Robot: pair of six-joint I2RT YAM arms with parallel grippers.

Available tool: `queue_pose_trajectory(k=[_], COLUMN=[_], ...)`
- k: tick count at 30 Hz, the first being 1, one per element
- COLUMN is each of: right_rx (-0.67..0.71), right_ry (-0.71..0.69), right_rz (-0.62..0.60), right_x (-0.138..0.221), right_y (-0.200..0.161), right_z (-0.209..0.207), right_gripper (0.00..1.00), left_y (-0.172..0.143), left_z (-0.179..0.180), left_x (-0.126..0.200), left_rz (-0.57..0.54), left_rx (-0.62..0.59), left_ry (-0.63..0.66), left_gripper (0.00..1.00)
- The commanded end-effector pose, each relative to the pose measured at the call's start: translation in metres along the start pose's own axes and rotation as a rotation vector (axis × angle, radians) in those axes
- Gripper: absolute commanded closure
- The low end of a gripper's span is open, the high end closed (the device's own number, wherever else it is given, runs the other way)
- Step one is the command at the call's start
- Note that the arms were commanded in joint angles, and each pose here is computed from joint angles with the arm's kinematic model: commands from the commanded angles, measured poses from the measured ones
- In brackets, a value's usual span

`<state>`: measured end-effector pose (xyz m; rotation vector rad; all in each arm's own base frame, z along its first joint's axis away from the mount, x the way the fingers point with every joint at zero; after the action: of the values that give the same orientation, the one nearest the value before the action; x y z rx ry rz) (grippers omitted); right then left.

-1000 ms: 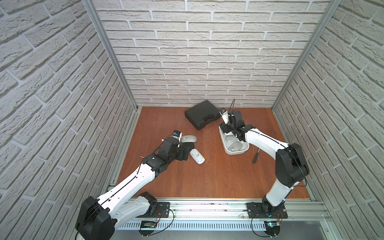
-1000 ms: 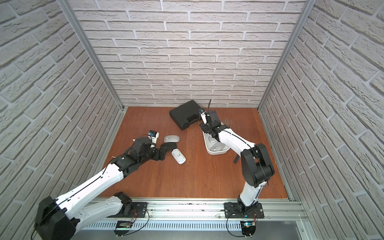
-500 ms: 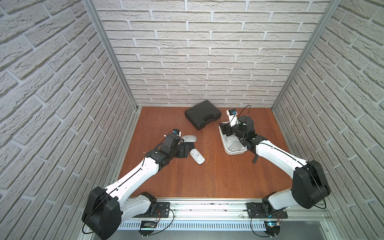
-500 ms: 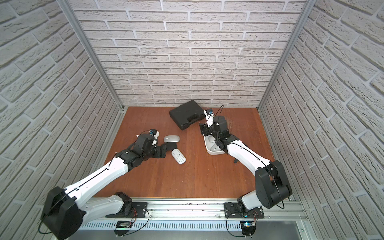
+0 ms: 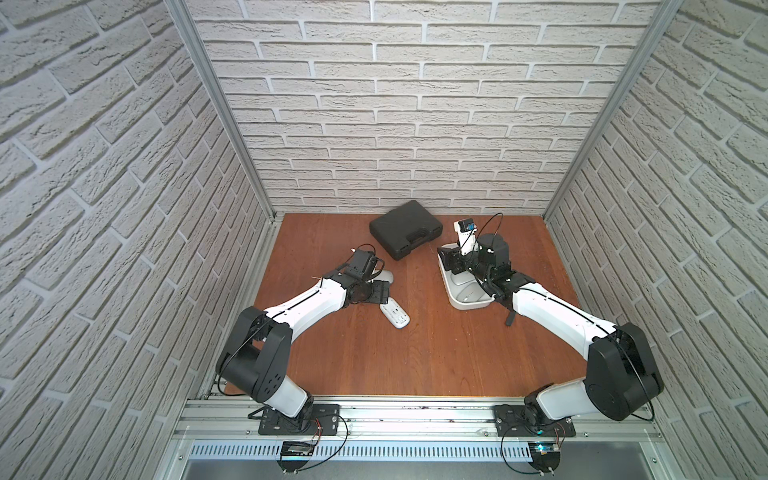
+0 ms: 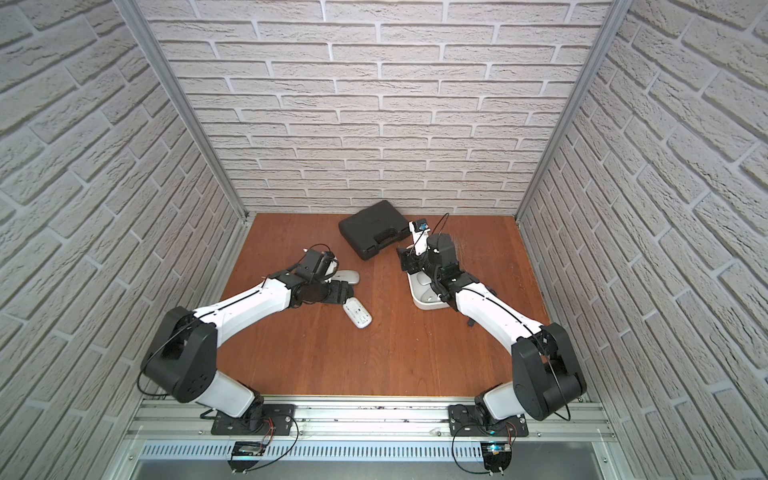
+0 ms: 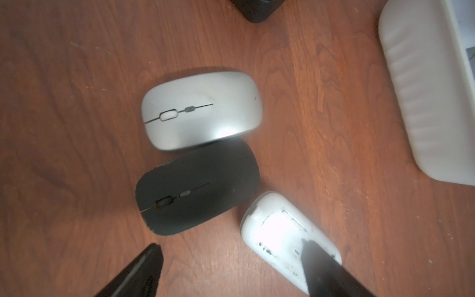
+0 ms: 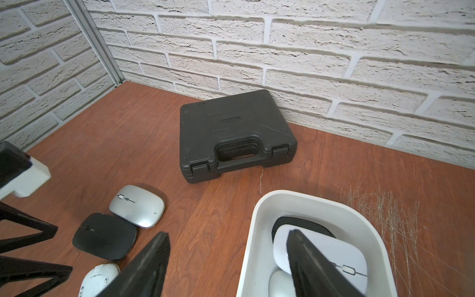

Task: Put the mouse in the storage box
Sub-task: Pick up the mouse from the center of the board.

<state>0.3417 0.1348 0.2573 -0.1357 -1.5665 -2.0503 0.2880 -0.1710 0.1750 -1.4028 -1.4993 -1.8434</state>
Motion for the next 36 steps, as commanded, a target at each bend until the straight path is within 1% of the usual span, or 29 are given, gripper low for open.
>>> queue_pose_trajectory(k=[1, 4, 8, 11, 14, 22, 29, 36], right_rx=[-0.015, -0.02, -0.019, -0.016, -0.018, -0.016, -0.014, -0.017], right_ry=[0.019, 0.01, -0.006, -0.007, -0.008, -0.02, -0.016, -0.015], right_rz=[-0.019, -0.013, -0.006, -0.009, -0.002, 0.011, 0.024, 0.032], right_x=[0.003, 0.002, 0.001, 0.001, 0.0, 0.0, -0.002, -0.003], right_y=[0.001, 0.0, 0.0, 0.001, 0.0, -0.001, -0.001, -0.001], right_z=[0.003, 0.002, 0.001, 0.001, 0.001, 0.0, 0.001, 0.001], right_gripper=[0.24, 0.24, 0.24, 0.23, 0.23, 0.23, 0.24, 0.24], left_y=[0.011, 0.006, -0.003, -0.008, -0.012, -0.011, -0.009, -0.013], left_z=[-0.019, -0.035, -0.053, -0.056, -0.057, -0.07, -0.077, -0.08], left_x=[0.002, -0.002, -0.009, -0.014, -0.022, -0.043, -0.044, -0.055], left_rz=[0.023, 0.098, 0.161, 0.198, 0.245, 0.268, 0.249, 0.283], left_rx=[-0.027, -0.025, 0.005, 0.066, 0.102, 0.104, 0.091, 0.083], left_ry=[-0.033, 0.015, 0.05, 0.103, 0.124, 0.07, 0.043, 0.023], left_gripper=[0.1, 0.06, 0.04, 0.02, 0.02, 0.03, 0.04, 0.07])
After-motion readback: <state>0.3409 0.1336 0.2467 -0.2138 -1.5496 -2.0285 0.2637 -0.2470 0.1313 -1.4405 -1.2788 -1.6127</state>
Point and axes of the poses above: each gripper's point midway between its finger pads, its own x axis back along the fingers, its own z axis along the line the jaws close on, y = z × x, the point moved 10 cm from there along x, back along the fingers, and after that the axes turned 15 degrees about -x, right-handed, at the moved point
